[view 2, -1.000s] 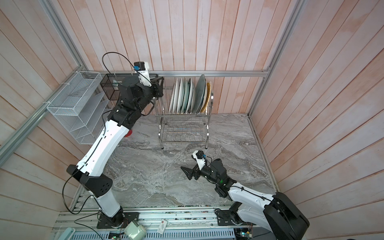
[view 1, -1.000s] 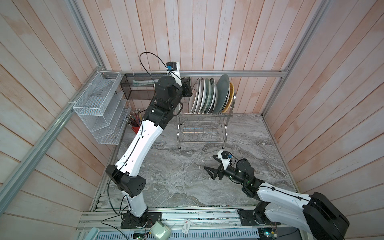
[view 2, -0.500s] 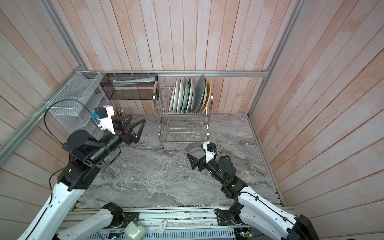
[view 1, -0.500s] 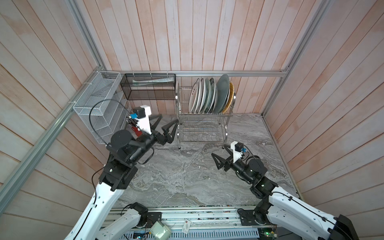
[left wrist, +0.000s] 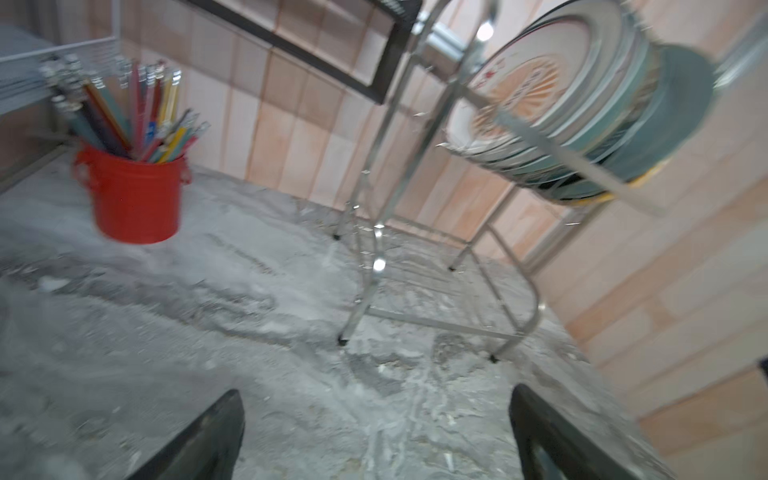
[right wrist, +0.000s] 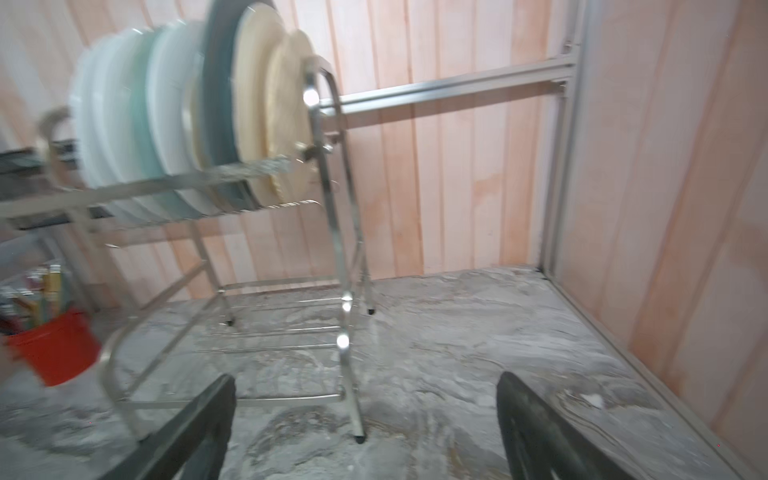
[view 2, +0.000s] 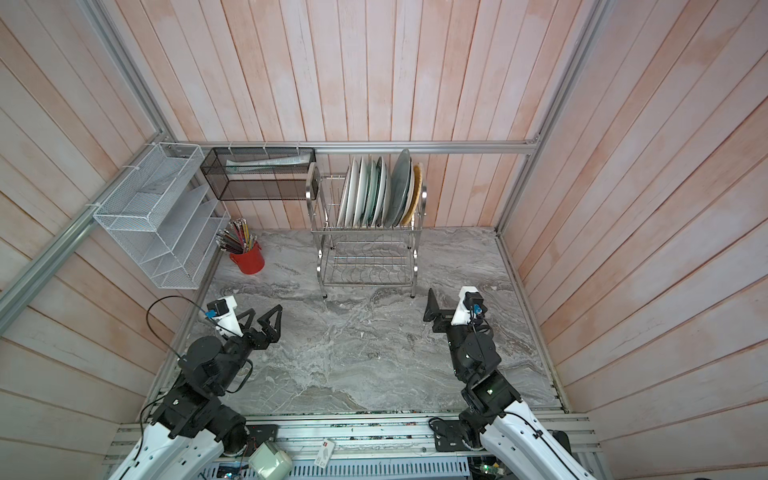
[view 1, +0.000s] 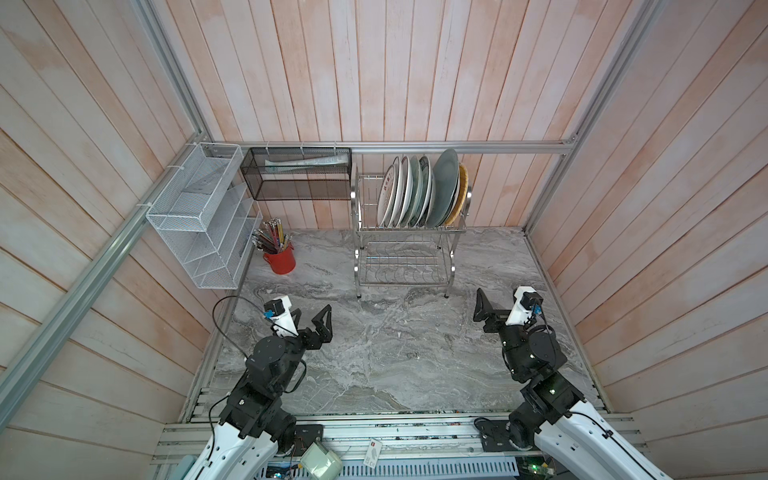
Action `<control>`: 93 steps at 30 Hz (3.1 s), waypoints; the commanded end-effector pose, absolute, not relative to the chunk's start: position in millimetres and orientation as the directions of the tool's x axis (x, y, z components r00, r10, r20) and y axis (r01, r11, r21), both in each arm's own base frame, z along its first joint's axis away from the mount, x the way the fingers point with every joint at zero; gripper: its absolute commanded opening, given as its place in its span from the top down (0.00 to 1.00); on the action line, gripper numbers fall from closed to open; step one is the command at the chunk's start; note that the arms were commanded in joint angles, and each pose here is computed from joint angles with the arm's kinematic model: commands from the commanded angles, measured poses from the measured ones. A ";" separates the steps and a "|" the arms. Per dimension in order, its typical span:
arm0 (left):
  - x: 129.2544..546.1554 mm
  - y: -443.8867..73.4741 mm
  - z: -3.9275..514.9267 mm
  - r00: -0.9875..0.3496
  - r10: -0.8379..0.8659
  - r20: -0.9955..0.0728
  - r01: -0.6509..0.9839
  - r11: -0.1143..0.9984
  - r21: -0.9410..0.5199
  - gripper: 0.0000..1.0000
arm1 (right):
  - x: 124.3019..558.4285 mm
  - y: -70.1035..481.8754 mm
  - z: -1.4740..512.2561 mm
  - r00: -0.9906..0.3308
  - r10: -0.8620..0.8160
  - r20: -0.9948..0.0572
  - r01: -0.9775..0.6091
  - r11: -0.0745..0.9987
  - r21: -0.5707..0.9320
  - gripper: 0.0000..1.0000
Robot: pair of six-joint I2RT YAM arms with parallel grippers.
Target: Load the plates into the dish rack
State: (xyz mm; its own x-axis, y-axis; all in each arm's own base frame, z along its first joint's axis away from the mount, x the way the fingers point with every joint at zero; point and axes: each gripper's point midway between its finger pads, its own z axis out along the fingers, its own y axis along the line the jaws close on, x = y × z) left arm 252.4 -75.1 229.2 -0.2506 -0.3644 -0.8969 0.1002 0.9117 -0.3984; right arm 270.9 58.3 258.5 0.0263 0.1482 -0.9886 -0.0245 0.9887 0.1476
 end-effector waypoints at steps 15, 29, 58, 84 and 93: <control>310.0 13.9 192.2 -0.042 -0.144 -0.989 -0.385 0.915 -0.117 0.00 | 277.7 -52.8 165.6 0.041 0.133 -0.990 0.328 0.934 0.139 0.02; 332.3 19.0 167.6 0.019 -0.037 -0.999 -0.268 0.963 -0.041 0.00 | 296.3 -60.4 158.0 0.006 0.063 -0.998 0.352 0.934 0.061 0.02; 381.5 33.4 127.9 -0.127 -0.072 -0.989 -0.192 0.980 -0.046 0.00 | 344.7 -15.8 141.8 -0.009 0.003 -1.000 0.093 0.996 0.002 0.02; 384.0 26.4 129.9 -0.126 -0.042 -0.991 -0.191 0.981 -0.017 0.00 | 378.6 -21.0 123.1 -0.153 0.030 -0.988 0.083 0.996 0.017 0.02; 384.6 25.9 129.4 -0.129 -0.044 -0.991 -0.187 0.982 -0.019 0.00 | 378.6 -21.2 123.2 -0.153 0.031 -0.988 0.084 0.996 0.018 0.02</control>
